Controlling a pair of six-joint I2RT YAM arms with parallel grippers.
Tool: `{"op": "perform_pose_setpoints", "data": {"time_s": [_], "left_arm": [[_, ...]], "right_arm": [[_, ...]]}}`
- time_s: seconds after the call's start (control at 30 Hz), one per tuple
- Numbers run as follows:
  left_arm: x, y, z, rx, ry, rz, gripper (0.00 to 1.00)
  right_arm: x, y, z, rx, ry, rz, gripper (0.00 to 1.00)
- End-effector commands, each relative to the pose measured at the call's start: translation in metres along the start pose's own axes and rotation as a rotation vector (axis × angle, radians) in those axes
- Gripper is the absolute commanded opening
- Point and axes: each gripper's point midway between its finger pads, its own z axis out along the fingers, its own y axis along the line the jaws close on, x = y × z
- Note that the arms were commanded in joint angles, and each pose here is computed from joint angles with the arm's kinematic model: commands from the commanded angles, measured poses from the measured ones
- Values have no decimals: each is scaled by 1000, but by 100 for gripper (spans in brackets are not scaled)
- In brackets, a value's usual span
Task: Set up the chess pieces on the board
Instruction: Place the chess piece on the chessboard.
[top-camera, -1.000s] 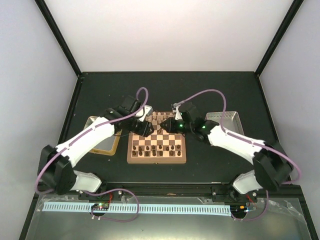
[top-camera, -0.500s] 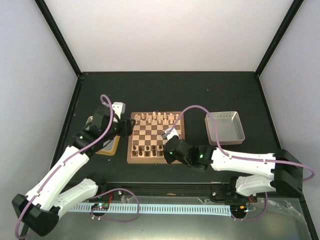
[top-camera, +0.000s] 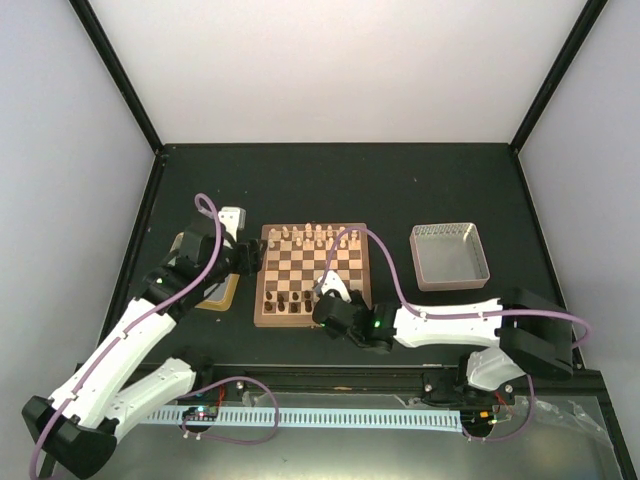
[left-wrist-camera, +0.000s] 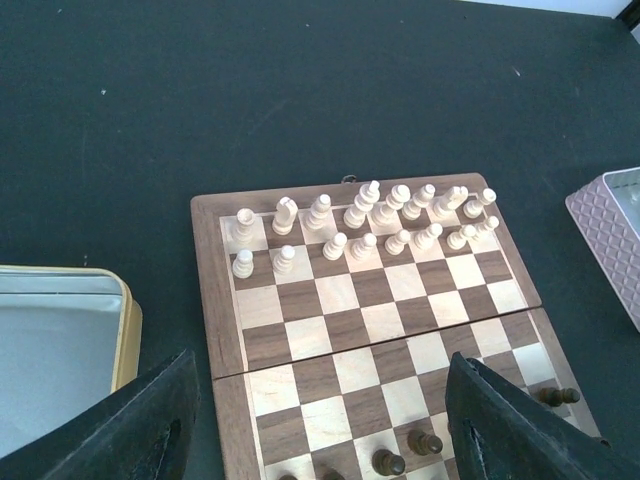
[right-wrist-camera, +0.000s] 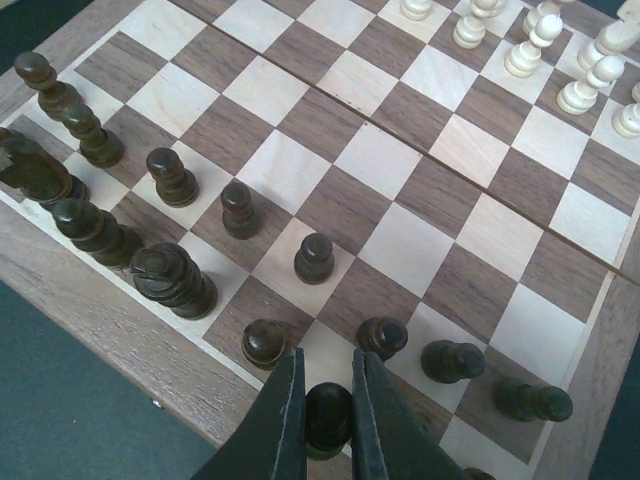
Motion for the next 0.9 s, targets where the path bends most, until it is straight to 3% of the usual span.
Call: {"op": "perform_pose_setpoints", "data": {"time_s": [0.0,0.6,0.87], "left_arm": [[-11,0,-1,-2,-37,-13,69],[-8,1,4,-8,-21,-13,70],[-7,1,6,-8,-13,-15,70]], "right_arm": [[-7,0,6,20,-59,25,1],[3,-6,22,82,-40,31,5],[4,-9,19,89,-37,42,15]]}}
